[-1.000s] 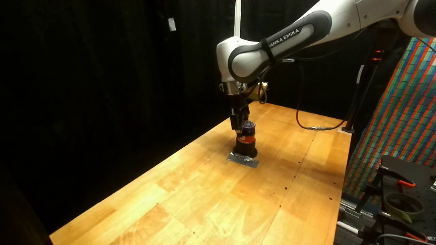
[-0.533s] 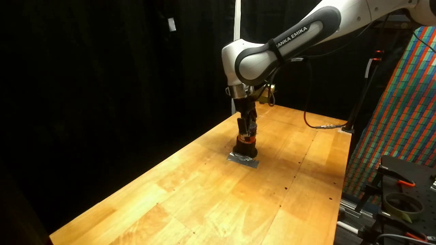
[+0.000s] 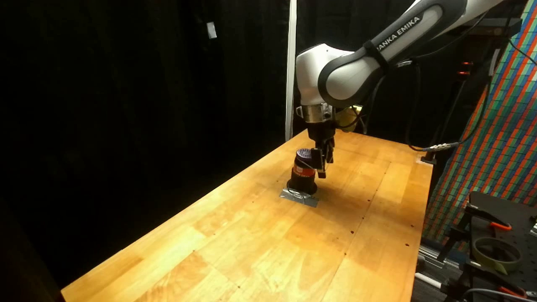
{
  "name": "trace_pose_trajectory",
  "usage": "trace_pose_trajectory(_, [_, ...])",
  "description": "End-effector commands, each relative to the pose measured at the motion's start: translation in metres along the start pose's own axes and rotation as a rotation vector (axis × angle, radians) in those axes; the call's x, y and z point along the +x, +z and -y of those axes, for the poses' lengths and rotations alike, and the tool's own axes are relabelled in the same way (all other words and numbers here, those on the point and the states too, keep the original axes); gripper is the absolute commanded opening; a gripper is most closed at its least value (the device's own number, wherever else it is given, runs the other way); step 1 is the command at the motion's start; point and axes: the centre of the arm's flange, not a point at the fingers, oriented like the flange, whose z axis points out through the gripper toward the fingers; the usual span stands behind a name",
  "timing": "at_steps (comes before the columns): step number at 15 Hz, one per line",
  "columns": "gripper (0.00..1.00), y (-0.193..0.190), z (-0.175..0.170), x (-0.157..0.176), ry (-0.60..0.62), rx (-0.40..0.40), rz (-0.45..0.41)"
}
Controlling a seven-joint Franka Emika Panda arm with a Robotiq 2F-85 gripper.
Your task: Put the rubber band on the cup
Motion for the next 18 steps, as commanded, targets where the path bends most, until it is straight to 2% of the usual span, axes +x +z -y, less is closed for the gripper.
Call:
trace_pose_trajectory(1, [1.00, 0.008, 0.014, -0.079, 0.003, -0.043, -0.131])
trace_pose_trajectory(2, [0.75, 0.010, 0.017, -0.084, -0.005, -0.057, -0.187])
trace_pose_trajectory(3, [0.73, 0.011, 0.019, -0.090, -0.012, -0.074, -0.248])
trace_pose_trajectory(4, [0.66, 0.012, 0.021, -0.096, -0.016, -0.091, -0.304])
trace_pose_trajectory(10, [0.18, 0.028, 0.037, -0.152, -0.028, -0.163, -0.587])
trace_pose_trajectory(14, [0.09, 0.039, 0.040, -0.186, -0.034, -0.179, -0.743])
trace_pose_trajectory(18, [0.16, 0.031, 0.039, -0.191, -0.040, -0.197, -0.826])
